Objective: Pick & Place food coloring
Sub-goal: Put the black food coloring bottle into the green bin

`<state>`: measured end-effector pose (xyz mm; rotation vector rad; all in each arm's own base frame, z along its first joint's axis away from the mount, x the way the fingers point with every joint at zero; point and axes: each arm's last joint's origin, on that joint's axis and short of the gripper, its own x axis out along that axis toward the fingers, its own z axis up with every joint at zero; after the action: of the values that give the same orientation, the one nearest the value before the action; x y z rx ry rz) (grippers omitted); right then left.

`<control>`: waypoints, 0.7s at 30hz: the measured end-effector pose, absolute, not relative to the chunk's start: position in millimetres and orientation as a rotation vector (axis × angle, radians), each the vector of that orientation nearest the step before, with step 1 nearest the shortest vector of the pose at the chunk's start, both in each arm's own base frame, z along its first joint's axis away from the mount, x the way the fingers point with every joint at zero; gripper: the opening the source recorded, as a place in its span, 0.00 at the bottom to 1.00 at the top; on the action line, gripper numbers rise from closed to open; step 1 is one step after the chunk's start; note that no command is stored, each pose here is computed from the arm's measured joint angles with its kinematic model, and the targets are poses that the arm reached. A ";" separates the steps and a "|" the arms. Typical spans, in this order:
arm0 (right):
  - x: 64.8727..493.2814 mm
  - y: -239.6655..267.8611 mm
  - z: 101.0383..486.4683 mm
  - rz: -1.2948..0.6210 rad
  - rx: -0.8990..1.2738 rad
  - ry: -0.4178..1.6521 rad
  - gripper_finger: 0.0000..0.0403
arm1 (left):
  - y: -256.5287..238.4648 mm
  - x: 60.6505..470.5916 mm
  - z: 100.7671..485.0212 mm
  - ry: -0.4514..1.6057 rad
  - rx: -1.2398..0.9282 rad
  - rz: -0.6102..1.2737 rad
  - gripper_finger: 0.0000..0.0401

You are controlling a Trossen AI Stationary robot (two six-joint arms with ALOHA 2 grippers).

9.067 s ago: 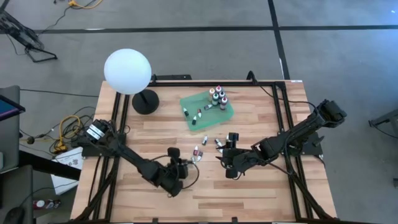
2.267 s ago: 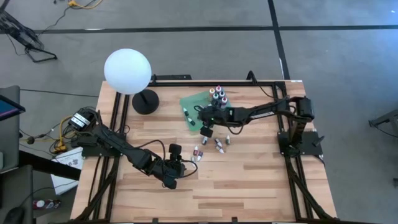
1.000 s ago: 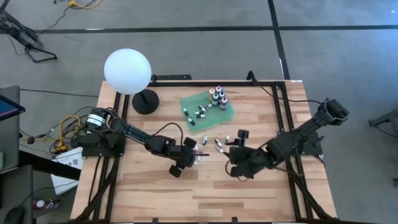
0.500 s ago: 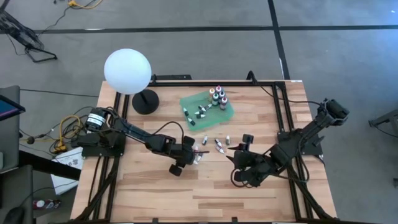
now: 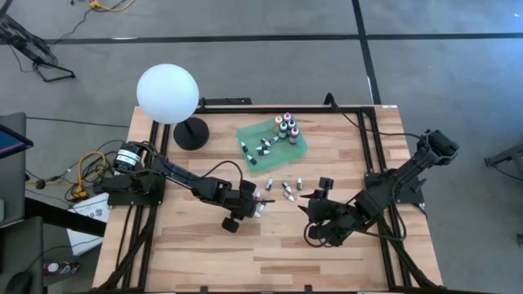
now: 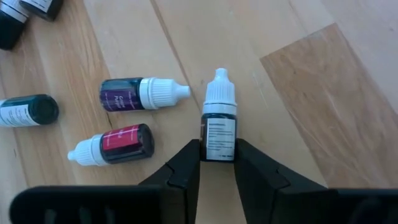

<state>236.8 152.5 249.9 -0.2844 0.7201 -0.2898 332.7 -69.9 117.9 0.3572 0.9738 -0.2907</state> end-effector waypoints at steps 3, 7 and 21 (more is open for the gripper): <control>237.0 149.7 245.9 -0.298 -0.288 0.730 0.34 | -70.1 333.1 118.8 0.966 0.356 -0.291 0.18; 237.9 144.5 239.7 -0.316 -0.291 0.740 0.34 | -70.1 333.2 118.6 0.965 0.347 -0.286 0.20; 239.5 136.5 233.0 -0.342 -0.294 0.761 0.33 | -78.3 345.1 143.0 0.983 0.410 -0.175 0.20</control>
<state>239.5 136.5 233.0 -0.2938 0.7612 -0.3421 345.1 -78.3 143.0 0.4098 0.9832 -0.1751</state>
